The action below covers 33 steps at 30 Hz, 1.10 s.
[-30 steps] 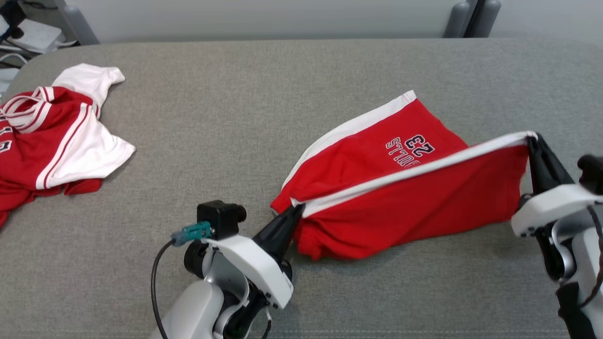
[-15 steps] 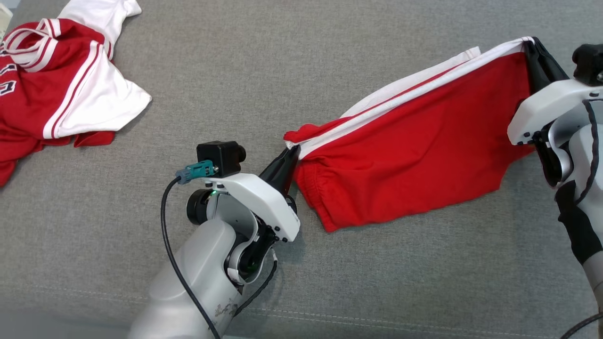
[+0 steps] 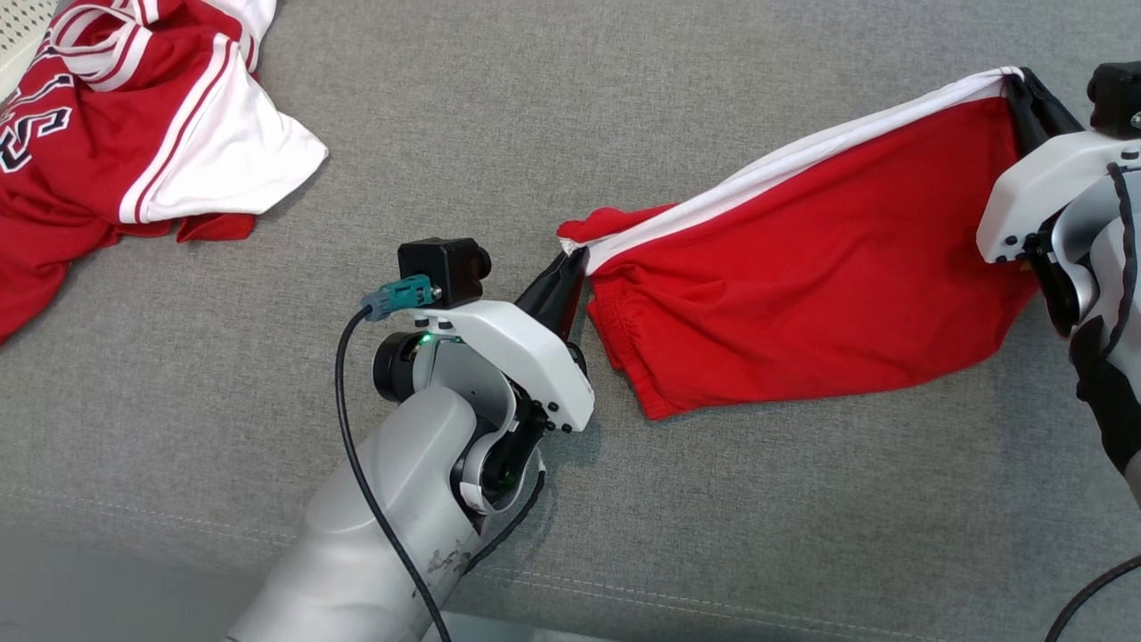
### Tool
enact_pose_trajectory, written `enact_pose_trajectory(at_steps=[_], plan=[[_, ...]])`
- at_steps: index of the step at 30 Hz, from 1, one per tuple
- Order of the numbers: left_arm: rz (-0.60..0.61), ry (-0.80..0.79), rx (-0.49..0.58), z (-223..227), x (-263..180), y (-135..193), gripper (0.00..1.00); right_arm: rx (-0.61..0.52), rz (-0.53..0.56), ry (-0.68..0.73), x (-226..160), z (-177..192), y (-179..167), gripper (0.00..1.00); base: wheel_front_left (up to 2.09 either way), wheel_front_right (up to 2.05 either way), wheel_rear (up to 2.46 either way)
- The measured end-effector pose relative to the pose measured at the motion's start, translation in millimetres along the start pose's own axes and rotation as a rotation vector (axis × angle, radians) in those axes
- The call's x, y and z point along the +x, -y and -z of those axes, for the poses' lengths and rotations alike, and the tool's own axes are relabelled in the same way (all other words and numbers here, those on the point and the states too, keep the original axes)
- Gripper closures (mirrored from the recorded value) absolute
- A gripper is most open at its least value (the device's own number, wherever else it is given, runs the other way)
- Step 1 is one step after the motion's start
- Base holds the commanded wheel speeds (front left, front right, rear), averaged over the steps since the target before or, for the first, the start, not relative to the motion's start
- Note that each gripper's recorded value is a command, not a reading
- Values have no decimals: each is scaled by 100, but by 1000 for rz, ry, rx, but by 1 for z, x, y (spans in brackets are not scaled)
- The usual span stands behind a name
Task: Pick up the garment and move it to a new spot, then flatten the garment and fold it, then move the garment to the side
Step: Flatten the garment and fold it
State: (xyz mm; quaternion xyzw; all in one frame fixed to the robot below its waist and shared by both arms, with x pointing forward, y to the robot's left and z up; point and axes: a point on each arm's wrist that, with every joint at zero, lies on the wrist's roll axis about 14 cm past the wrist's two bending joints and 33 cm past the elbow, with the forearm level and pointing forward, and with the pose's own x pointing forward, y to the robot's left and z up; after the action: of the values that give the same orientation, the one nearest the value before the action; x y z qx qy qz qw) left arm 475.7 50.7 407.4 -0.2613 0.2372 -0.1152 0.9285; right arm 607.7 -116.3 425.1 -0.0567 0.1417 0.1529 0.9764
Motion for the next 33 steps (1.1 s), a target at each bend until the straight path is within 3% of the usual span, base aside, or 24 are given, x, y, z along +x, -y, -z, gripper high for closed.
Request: enact_pose_trajectory(at_steps=[1, 2, 4, 5, 6, 7, 8, 9, 14, 21, 24, 28, 33], plan=[[3, -3, 1, 0, 1, 1, 97, -2, 2, 0, 1, 0, 1, 100, 0, 0, 0], [5, -8, 2, 1, 2, 1, 85, -3, 4, -1, 1, 1, 2, 97, 0, 0, 0], [11, -18, 5, 2, 3, 3, 56, 7, 11, -3, 2, 2, 5, 74, 0, 0, 0], [13, -24, 8, 4, 3, 4, 47, 11, 14, -3, 2, 2, 6, 67, 0, 0, 0], [15, -28, 16, 5, 4, 4, 47, 12, 14, 1, 2, 0, 6, 67, 0, 0, 0], [15, -24, 15, 5, 4, 4, 12, 14, 15, 7, 3, -1, 6, 53, 0, 0, 0], [15, -22, 16, 5, 5, 4, 0, 17, 16, 20, 3, -5, 7, 33, 0, 0, 0], [15, -24, 17, 6, 6, 4, 0, 17, 16, 38, 4, -11, 7, 0, 0, 0, 0], [16, 7, 47, 3, 8, 6, 0, 14, 15, 126, 0, -38, 8, 0, 0, 0, 0], [-15, 128, 105, -20, 4, 8, 0, 49, 0, 170, -25, -40, -6, 0, 0, 0, 0], [13, 206, 82, -43, -1, 16, 0, 59, 0, 208, -38, -47, -8, 0, 0, 0, 0], [1, 362, 93, -82, -19, 16, 0, 85, 1, 235, -56, -46, -14, 0, 0, 0, 0], [-43, 456, 187, -86, -51, 7, 0, 123, 17, 231, -80, -33, -17, 0, 0, 0, 0]])
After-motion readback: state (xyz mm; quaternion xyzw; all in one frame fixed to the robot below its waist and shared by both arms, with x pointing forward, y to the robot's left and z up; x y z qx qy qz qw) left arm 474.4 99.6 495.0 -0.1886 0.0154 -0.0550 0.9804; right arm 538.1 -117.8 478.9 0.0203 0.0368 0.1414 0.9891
